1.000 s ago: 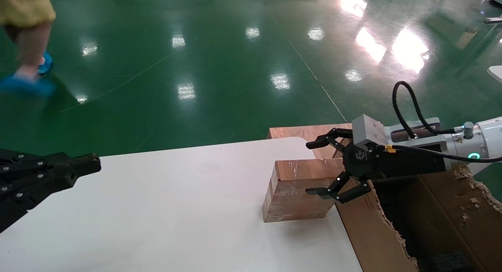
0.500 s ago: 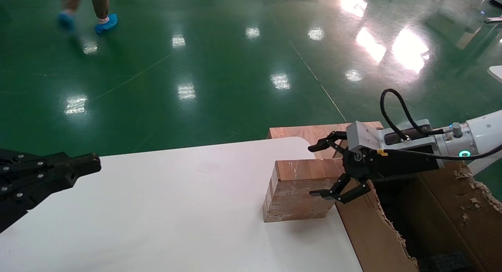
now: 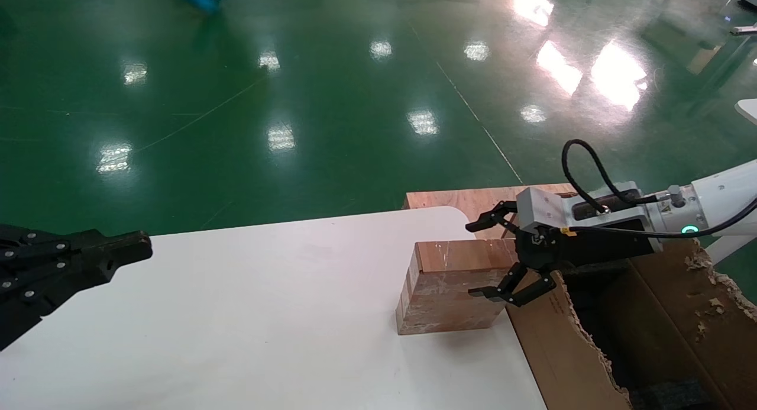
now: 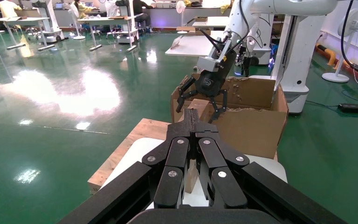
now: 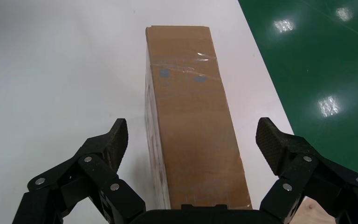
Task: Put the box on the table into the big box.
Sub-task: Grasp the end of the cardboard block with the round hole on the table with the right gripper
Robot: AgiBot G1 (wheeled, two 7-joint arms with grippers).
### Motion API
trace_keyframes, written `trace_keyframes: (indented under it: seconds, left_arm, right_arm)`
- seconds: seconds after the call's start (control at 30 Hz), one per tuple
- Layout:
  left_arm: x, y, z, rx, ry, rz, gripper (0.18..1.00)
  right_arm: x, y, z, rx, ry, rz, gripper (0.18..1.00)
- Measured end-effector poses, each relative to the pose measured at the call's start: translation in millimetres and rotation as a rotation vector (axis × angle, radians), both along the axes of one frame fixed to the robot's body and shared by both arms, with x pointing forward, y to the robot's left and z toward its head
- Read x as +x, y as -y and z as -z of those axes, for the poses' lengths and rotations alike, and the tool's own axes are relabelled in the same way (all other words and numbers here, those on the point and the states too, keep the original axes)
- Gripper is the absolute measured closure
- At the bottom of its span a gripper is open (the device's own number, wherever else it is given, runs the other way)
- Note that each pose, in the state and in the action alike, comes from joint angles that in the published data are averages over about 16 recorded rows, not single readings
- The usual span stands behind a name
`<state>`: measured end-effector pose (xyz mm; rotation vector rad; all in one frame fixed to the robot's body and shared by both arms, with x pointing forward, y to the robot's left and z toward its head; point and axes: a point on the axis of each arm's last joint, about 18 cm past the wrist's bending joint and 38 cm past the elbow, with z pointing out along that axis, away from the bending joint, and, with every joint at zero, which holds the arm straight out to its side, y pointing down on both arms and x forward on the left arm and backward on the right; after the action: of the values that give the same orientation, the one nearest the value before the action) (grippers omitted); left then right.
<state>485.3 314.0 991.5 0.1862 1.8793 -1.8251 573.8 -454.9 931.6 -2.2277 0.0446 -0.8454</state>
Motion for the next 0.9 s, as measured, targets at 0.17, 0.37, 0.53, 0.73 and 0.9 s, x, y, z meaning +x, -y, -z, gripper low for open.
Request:
trace_keyframes:
  seconds: [0.17, 0.37, 0.53, 0.73, 0.9]
  left_arm:
    - [0.0, 0.0, 0.0, 0.000, 0.000, 0.000, 0.985]
    - [0.0, -0.1, 0.0, 0.000, 0.000, 0.000, 0.957]
    - [0.0, -0.1, 0.0, 0.000, 0.000, 0.000, 0.909]
    - [0.0, -0.1, 0.0, 0.000, 0.000, 0.000, 0.818]
    - [0.0, -0.1, 0.0, 0.000, 0.000, 0.000, 0.720]
  right_arm:
    - [0.7, 0.1, 0.3, 0.001, -0.002, 0.002, 0.178]
    - [0.8, 0.0, 0.0, 0.002, -0.002, 0.002, 0.184]
    - [0.6, -0.1, -0.2, 0.001, -0.001, 0.001, 0.202]
    - [0.4, -0.1, -0.1, 0.000, 0.000, 0.000, 0.250]
    - [0.4, -0.1, 0.1, -0.001, 0.000, -0.001, 0.315]
